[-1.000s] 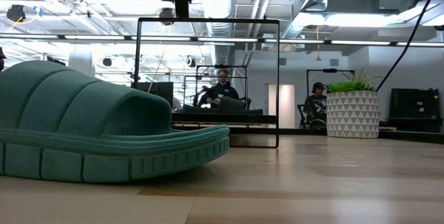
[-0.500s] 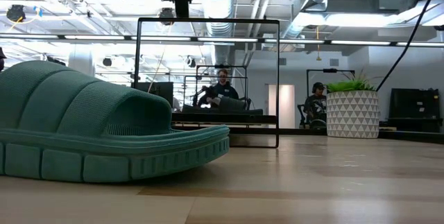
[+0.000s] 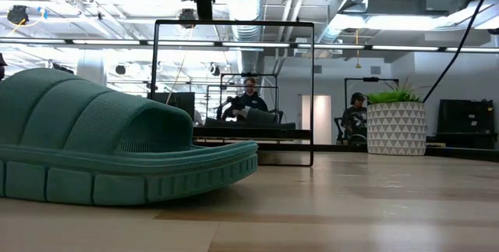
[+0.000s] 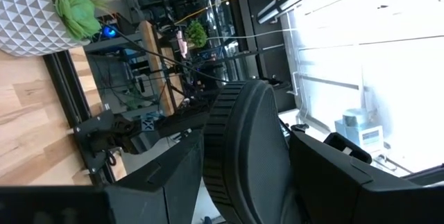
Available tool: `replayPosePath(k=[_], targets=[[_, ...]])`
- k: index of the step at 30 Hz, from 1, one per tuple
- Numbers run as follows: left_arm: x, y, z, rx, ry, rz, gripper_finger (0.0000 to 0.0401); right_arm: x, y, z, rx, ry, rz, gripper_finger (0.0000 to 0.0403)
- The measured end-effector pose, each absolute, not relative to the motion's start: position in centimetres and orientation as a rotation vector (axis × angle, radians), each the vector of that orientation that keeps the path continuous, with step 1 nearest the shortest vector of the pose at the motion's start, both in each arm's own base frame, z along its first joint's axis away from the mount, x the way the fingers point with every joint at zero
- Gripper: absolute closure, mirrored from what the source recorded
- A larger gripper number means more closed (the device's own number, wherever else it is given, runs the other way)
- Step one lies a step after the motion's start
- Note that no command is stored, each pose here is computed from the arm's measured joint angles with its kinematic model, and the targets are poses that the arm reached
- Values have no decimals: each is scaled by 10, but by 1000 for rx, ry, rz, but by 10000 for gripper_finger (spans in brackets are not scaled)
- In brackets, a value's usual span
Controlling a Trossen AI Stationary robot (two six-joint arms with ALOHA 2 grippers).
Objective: Pick and place slides into the shelf
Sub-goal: Put the black slides on the shelf
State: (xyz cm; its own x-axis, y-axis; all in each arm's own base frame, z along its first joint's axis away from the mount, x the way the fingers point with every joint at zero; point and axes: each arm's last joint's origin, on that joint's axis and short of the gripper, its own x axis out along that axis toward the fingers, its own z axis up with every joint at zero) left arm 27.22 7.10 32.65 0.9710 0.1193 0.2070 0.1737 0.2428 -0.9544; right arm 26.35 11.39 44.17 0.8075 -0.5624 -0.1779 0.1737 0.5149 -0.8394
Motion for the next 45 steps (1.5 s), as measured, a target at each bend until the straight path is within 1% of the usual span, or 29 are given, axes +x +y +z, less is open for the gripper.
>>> replayPosePath(k=[10, 18, 29, 45], targets=[[272, 69, 327, -1319, -244, -61, 200, 261, 112, 457, -908, 431, -457, 403], [273, 66, 327, -1318, -246, -58, 200, 261, 111, 458, -901, 424, -439, 403], [274, 65, 327, -1297, -260, -42, 200, 280, 104, 446, -874, 450, -388, 403], [273, 65, 330, -1240, -290, -42, 200, 287, 98, 442, -859, 468, -380, 403]])
